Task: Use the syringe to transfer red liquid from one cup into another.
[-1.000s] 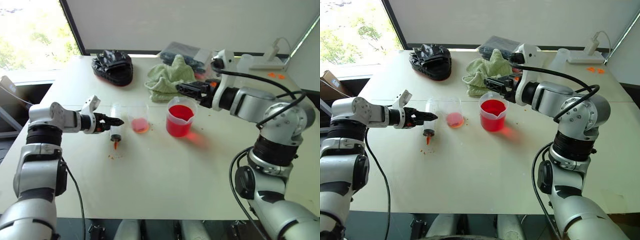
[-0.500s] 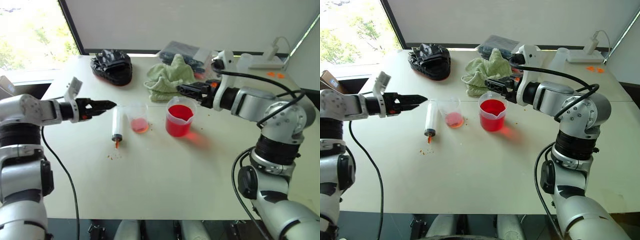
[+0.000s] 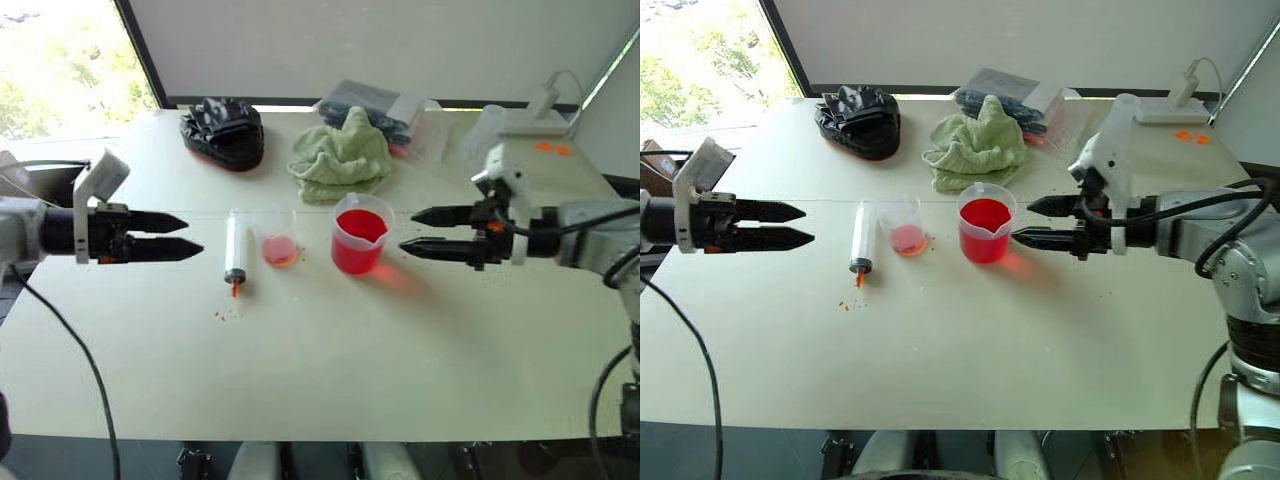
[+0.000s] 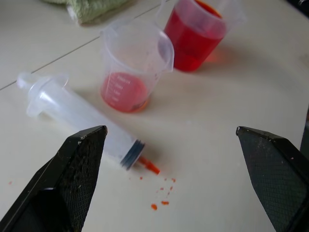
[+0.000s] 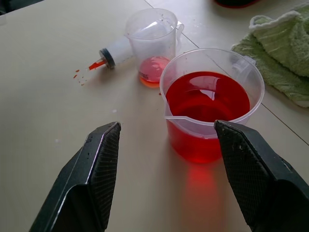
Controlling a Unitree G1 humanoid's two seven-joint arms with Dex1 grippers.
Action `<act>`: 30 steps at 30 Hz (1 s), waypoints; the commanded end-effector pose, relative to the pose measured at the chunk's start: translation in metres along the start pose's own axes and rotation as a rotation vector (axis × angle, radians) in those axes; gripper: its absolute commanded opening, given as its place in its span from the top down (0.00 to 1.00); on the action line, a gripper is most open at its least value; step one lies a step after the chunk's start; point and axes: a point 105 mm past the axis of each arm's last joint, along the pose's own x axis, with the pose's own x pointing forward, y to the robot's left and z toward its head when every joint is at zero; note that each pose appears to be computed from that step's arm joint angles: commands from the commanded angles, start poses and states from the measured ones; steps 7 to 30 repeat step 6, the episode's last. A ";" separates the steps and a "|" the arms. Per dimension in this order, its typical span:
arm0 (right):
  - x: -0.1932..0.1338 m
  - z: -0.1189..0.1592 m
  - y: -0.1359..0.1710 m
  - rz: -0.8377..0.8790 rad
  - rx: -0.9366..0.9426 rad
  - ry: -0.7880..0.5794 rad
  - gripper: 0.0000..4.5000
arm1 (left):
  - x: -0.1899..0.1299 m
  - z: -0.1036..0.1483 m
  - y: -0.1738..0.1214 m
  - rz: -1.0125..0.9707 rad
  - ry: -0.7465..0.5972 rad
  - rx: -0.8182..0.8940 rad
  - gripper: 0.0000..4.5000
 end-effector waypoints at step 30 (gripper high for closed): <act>-0.004 0.000 0.002 0.102 -0.124 0.015 0.28 | -0.025 0.007 -0.018 0.022 -0.015 0.147 0.00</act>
